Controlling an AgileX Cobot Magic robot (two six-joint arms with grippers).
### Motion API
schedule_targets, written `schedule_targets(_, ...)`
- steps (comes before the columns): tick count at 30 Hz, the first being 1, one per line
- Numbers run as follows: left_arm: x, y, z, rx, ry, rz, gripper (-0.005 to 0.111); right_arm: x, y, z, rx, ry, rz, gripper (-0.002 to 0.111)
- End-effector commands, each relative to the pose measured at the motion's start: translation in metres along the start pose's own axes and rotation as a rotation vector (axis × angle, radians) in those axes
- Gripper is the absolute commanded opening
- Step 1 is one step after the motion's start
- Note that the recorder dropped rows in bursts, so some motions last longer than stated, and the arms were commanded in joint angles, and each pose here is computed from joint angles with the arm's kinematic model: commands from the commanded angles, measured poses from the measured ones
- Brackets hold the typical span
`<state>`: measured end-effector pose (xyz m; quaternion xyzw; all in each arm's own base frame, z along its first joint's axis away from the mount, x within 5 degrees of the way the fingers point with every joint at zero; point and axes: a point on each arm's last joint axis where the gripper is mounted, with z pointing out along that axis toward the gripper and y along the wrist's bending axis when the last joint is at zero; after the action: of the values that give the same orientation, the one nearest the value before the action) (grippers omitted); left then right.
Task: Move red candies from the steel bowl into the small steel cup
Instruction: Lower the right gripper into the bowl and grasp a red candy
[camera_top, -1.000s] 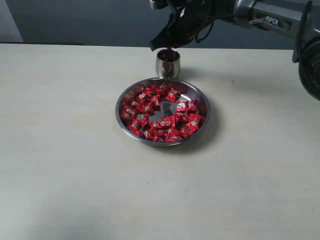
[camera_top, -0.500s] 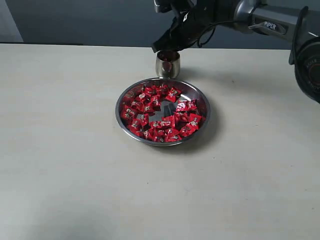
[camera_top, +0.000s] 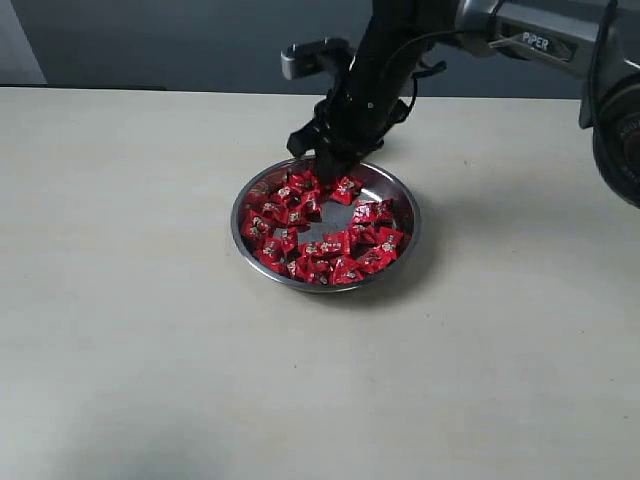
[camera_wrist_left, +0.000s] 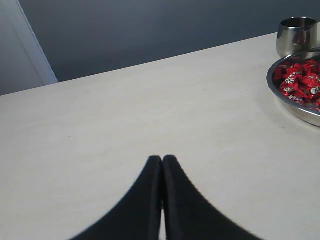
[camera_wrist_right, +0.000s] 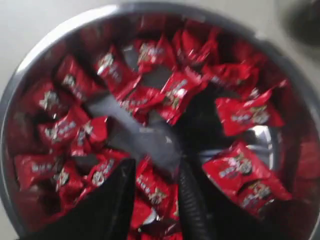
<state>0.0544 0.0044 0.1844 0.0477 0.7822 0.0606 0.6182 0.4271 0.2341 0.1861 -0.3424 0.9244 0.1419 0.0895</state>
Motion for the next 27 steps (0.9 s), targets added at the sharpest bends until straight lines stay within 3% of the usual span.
schedule_targets(1, -0.001, 0.000, 0.000, -0.001, -0.012, -0.003, 0.000, 0.008, 0.001, 0.013, -0.021, 0.095, -0.029, 0.030)
schedule_targets(16, -0.001, 0.000, 0.000, -0.001, -0.012, -0.003, 0.000, 0.004, 0.035, 0.028, -0.036, 0.125, -0.098, 0.030)
schedule_targets(23, -0.001, 0.000, 0.000, -0.001, -0.012, -0.003, 0.000, 0.009, 0.041, 0.029, 0.063, 0.171, -0.126, 0.030)
schedule_targets(27, -0.001, 0.000, 0.000, -0.001, -0.012, -0.003, 0.000, 0.009, 0.042, 0.030, 0.057, 0.172, -0.140, 0.030)
